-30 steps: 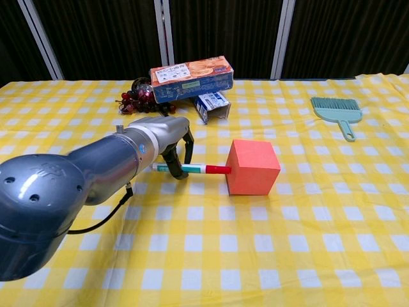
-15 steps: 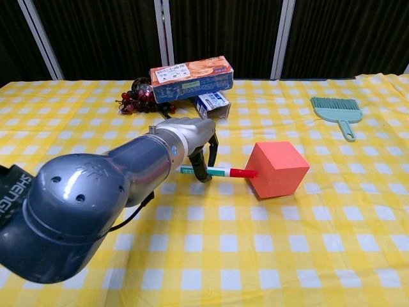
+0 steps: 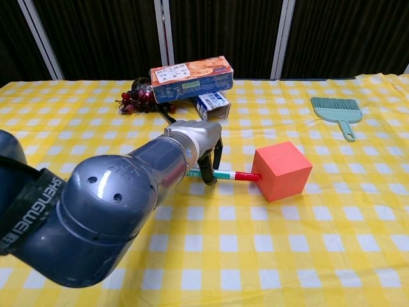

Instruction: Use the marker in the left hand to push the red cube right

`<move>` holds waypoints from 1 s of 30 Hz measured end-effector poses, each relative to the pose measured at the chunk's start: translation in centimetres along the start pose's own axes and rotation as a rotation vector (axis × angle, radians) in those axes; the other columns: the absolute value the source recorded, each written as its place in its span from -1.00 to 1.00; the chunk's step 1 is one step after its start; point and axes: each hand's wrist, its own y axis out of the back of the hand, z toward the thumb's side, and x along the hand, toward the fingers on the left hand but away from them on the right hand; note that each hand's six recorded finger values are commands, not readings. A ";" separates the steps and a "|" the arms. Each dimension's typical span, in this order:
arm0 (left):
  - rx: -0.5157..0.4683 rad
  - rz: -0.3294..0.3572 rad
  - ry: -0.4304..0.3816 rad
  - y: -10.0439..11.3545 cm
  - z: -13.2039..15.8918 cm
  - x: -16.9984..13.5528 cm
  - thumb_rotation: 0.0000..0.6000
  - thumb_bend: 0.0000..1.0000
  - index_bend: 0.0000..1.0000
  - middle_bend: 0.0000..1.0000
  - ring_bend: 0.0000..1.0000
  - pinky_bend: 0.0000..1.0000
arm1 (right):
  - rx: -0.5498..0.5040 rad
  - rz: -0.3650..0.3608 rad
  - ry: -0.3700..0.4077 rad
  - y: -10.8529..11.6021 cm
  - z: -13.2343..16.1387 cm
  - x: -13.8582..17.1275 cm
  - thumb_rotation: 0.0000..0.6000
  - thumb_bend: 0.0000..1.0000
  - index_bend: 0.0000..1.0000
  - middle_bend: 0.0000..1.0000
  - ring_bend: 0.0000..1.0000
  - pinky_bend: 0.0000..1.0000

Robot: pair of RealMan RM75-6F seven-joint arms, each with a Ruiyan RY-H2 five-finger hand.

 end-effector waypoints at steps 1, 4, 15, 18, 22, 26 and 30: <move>0.000 0.002 0.005 0.0 0.0 0.0 1.00 -0.11 0.31 -0.75 -1.00 -0.83 | -0.001 0.000 0.000 0.0 0.0 0.0 1.00 -0.32 -1.00 -1.00 -1.00 -0.91; -0.003 0.006 0.015 0.2 0.0 0.2 1.00 -0.10 0.31 -0.75 -1.00 -0.83 | -0.002 0.000 0.001 0.0 0.0 0.0 1.00 -0.32 -1.00 -1.00 -1.00 -0.91; -0.013 0.017 0.024 0.1 0.9 0.6 1.00 -0.09 0.31 -0.75 -1.00 -0.83 | -0.007 -0.002 0.000 0.1 0.0 0.0 1.00 -0.32 -1.00 -1.00 -1.00 -0.91; -0.019 0.023 0.020 0.2 1.4 0.8 1.00 -0.09 0.31 -0.74 -1.00 -0.83 | -0.010 -0.002 -0.001 0.1 0.0 0.1 1.00 -0.32 -1.00 -1.00 -1.00 -0.91; -0.026 0.029 0.014 0.5 2.2 1.0 1.00 -0.09 0.31 -0.74 -1.00 -0.83 | -0.013 -0.002 0.000 0.1 0.0 0.1 1.00 -0.31 -1.00 -1.00 -1.00 -0.91; -0.029 0.033 0.004 0.7 3.2 1.2 1.00 -0.09 0.31 -0.74 -1.00 -0.82 | -0.018 -0.005 -0.003 0.2 -0.1 0.1 1.00 -0.32 -1.00 -1.00 -1.00 -0.91; -0.027 0.037 -0.010 0.8 4.4 1.3 1.00 -0.09 0.31 -0.74 -1.00 -0.82 | -0.022 -0.007 -0.006 0.3 -0.2 0.1 1.00 -0.32 -1.00 -1.00 -1.00 -0.91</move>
